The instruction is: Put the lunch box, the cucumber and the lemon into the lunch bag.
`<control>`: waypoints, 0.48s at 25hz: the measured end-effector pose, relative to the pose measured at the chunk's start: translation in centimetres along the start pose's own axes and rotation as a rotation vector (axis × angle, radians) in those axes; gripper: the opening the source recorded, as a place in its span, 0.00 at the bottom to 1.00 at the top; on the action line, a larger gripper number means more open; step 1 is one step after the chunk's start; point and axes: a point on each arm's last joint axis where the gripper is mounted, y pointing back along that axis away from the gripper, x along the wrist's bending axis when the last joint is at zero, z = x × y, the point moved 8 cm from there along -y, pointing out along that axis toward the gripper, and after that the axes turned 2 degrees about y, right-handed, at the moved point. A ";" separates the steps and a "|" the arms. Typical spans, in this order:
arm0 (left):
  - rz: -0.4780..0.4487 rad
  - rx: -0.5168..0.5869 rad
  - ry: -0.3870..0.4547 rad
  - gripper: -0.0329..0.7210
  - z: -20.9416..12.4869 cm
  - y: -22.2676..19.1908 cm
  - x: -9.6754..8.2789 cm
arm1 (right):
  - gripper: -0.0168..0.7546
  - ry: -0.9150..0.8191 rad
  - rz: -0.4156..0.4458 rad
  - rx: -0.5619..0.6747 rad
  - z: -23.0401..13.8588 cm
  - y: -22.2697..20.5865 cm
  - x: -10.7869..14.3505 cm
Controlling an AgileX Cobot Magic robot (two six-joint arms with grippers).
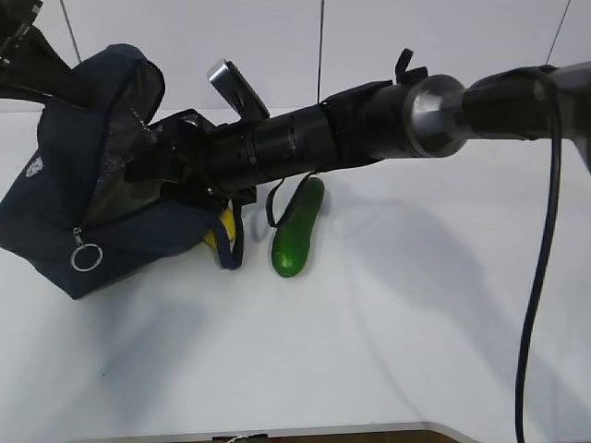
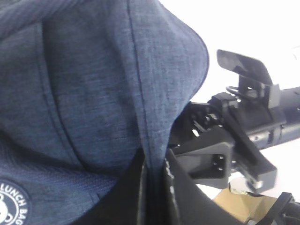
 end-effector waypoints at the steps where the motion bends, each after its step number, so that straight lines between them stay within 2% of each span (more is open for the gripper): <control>1: 0.001 -0.001 0.003 0.04 0.0 0.1 0.1 | 0.63 0.003 0.000 0.001 0.1 0.2 0.1; 7: 0.020 0.001 0.006 0.04 -0.1 0.3 0.7 | 0.63 0.093 -0.008 0.010 0.7 1.4 2.3; 12: 0.036 0.011 0.018 0.04 -0.2 0.3 1.0 | 0.63 0.193 -0.064 0.053 0.9 3.2 4.1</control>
